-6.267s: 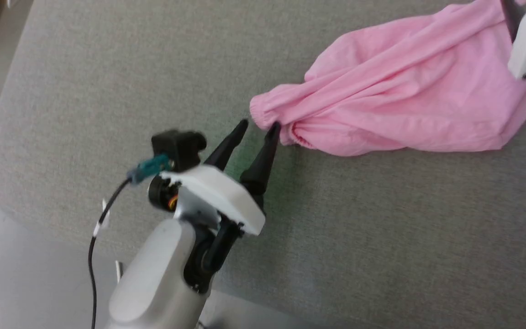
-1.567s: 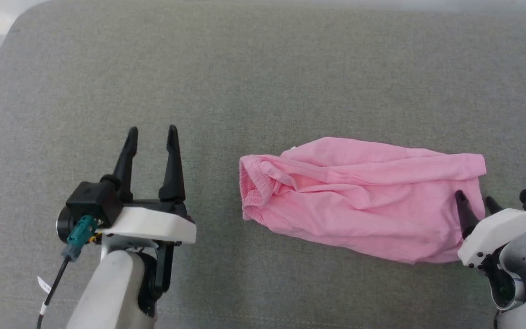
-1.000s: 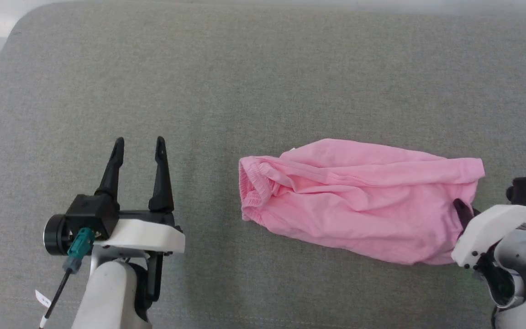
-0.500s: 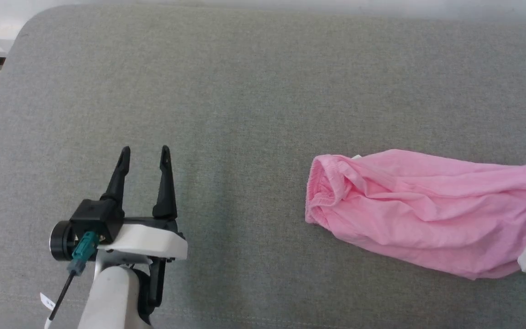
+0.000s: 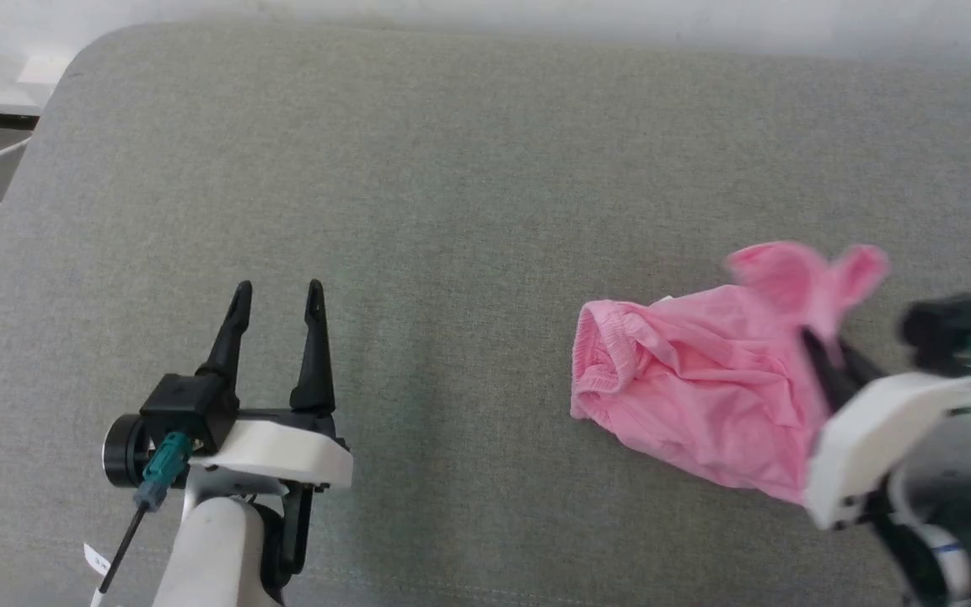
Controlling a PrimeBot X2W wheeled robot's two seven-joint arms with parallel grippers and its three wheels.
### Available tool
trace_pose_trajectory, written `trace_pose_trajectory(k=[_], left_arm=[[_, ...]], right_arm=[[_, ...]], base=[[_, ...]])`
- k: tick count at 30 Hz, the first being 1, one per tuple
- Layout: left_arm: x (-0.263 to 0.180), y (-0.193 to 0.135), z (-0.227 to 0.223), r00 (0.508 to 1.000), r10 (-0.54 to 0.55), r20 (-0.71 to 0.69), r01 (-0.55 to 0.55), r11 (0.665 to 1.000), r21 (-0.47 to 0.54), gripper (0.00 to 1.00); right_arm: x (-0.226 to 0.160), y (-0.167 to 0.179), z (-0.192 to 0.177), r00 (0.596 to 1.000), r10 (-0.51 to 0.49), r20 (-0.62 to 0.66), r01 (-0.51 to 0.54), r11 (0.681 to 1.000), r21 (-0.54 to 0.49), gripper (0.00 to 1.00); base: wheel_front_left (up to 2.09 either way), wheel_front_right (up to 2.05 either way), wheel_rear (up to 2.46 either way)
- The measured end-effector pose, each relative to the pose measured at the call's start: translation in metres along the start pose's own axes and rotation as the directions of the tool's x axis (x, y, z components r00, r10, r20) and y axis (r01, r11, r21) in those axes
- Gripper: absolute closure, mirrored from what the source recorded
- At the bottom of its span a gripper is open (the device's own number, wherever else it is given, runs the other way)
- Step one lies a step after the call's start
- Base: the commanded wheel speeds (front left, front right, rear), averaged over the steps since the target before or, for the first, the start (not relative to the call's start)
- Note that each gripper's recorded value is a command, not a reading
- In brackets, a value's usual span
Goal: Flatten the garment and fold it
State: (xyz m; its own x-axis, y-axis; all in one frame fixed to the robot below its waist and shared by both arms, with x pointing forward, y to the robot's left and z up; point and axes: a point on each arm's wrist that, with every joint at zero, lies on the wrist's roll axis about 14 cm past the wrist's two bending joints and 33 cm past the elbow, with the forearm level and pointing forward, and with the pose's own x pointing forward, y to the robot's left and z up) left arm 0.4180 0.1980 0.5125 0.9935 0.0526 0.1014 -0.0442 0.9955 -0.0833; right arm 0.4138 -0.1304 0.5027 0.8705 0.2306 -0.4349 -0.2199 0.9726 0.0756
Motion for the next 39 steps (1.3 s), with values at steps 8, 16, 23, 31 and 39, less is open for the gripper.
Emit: trace_pose_trajectory(k=[8, 16, 23, 31, 39], left_arm=[[-0.002, 0.002, -0.009, 1.0, 0.005, -0.026, -0.005, 1.0, -0.002, 0.0], [0.0, 0.004, -0.018, 0.999, 0.014, -0.051, -0.015, 1.0, -0.015, 0.0], [0.002, 0.005, -0.022, 0.998, 0.022, -0.06, -0.023, 1.0, -0.011, 0.0], [0.005, -0.003, -0.014, 0.999, 0.0, -0.035, -0.001, 1.0, -0.022, 0.0], [0.007, -0.015, -0.002, 0.999, -0.032, -0.001, 0.032, 0.999, -0.03, 0.0]], right_arm=[[0.03, 0.092, -0.011, 0.964, 0.242, -0.109, -0.256, 0.957, -0.136, 1.0], [0.066, 0.128, -0.059, 0.902, 0.331, -0.277, -0.381, 0.912, -0.151, 1.0], [0.074, 0.137, -0.075, 0.869, 0.381, -0.316, -0.423, 0.903, -0.074, 0.0], [0.056, 0.136, 0.017, 0.877, 0.465, 0.118, -0.478, 0.871, 0.118, 0.0], [0.017, 0.04, 0.071, 0.845, 0.144, 0.515, -0.31, 0.917, 0.253, 0.0]], base=[[0.0, 0.0, 0.0], [0.0, 0.0, 0.0], [0.0, 0.0, 0.0], [0.0, 0.0, 0.0], [0.0, 0.0, 0.0]])
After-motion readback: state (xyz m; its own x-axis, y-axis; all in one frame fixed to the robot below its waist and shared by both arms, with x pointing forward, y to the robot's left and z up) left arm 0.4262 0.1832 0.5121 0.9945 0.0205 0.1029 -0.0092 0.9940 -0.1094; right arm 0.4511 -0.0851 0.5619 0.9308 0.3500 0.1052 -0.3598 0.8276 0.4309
